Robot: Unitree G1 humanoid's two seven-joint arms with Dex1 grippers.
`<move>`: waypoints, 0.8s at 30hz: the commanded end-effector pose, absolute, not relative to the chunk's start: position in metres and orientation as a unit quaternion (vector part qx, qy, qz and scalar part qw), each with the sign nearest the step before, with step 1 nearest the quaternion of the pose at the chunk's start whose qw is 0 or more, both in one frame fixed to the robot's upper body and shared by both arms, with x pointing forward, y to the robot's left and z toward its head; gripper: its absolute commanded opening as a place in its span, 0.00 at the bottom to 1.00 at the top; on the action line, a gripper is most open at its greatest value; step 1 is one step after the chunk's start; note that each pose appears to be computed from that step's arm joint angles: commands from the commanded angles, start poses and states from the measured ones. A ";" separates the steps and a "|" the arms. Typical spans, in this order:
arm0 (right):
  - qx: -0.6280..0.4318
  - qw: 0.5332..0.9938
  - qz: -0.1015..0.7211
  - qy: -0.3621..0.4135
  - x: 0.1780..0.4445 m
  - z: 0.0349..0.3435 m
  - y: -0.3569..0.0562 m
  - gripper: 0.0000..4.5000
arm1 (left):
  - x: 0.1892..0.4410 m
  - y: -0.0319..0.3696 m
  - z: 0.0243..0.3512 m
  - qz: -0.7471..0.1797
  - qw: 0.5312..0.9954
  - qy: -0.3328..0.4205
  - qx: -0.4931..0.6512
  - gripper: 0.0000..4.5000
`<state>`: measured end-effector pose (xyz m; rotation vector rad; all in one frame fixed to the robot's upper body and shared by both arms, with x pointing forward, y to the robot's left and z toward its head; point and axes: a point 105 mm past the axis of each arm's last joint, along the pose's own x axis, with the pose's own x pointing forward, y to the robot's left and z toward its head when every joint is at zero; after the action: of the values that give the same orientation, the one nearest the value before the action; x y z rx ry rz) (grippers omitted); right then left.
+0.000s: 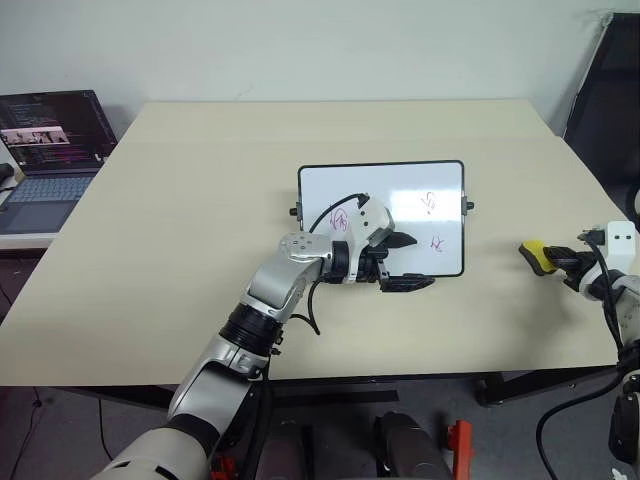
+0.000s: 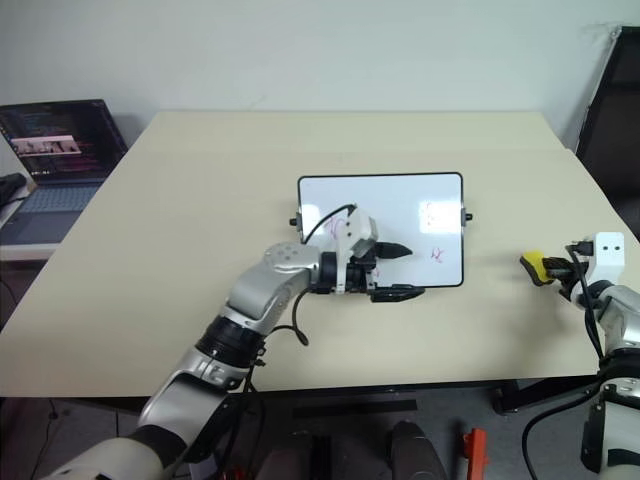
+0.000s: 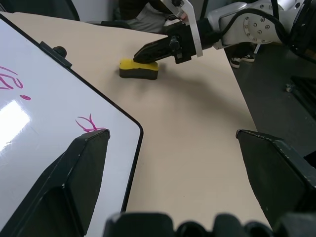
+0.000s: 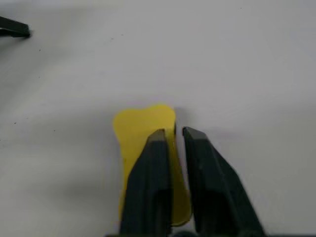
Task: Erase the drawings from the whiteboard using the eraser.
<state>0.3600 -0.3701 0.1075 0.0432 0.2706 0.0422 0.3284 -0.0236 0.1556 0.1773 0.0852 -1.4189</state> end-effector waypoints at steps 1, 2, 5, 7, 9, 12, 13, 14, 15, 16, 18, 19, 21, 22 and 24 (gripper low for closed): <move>0.038 0.995 0.009 0.087 0.362 0.136 -0.380 0.46 | 0.328 -0.025 0.166 -0.650 0.756 0.015 0.082 1.00; 0.044 0.996 0.010 0.080 0.362 0.140 -0.381 0.53 | 0.328 -0.025 0.167 -0.650 0.755 0.015 0.082 1.00; 0.059 0.996 0.017 0.059 0.362 0.149 -0.381 0.77 | 0.328 -0.025 0.167 -0.650 0.756 0.014 0.082 1.00; 0.059 0.996 0.031 0.062 0.362 0.150 -0.376 0.93 | 0.329 -0.024 0.167 -0.649 0.756 0.014 0.082 1.00; 0.040 0.995 0.046 0.081 0.362 0.143 -0.370 1.00 | 0.329 -0.024 0.167 -0.649 0.756 0.014 0.082 1.00; 0.018 0.991 0.069 0.110 0.363 0.131 -0.360 1.00 | 0.329 -0.024 0.168 -0.650 0.756 0.014 0.083 1.00; 0.013 0.990 0.080 0.119 0.363 0.127 -0.356 1.00 | 0.329 -0.024 0.167 -0.649 0.756 0.014 0.083 1.00; 0.008 0.988 0.086 0.127 0.364 0.123 -0.353 1.00 | 0.329 -0.023 0.167 -0.649 0.756 0.014 0.083 1.00; 0.003 0.987 0.088 0.133 0.364 0.120 -0.352 1.00 | 0.329 -0.023 0.167 -0.649 0.756 0.014 0.083 1.00; -0.001 0.987 0.088 0.136 0.364 0.118 -0.351 1.00 | 0.329 -0.023 0.167 -0.649 0.756 0.014 0.083 1.00; -0.003 0.986 0.088 0.143 0.366 0.115 -0.350 1.00 | 0.329 -0.022 0.167 -0.649 0.756 0.014 0.084 1.00; -0.004 0.986 0.088 0.144 0.366 0.114 -0.350 1.00 | 0.329 -0.022 0.167 -0.648 0.757 0.014 0.084 1.00; -0.004 0.986 0.084 0.145 0.368 0.112 -0.350 1.00 | 0.329 -0.022 0.167 -0.647 0.757 0.014 0.085 1.00; -0.004 0.986 0.082 0.145 0.368 0.112 -0.350 1.00 | 0.329 -0.021 0.167 -0.647 0.758 0.014 0.085 1.00; -0.004 0.986 0.081 0.144 0.369 0.112 -0.350 1.00 | 0.329 -0.021 0.167 -0.647 0.758 0.015 0.086 1.00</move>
<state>0.3633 -0.3491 0.0959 0.0177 0.3430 0.1652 0.3291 -0.0218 0.1550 0.1807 0.0881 -1.4150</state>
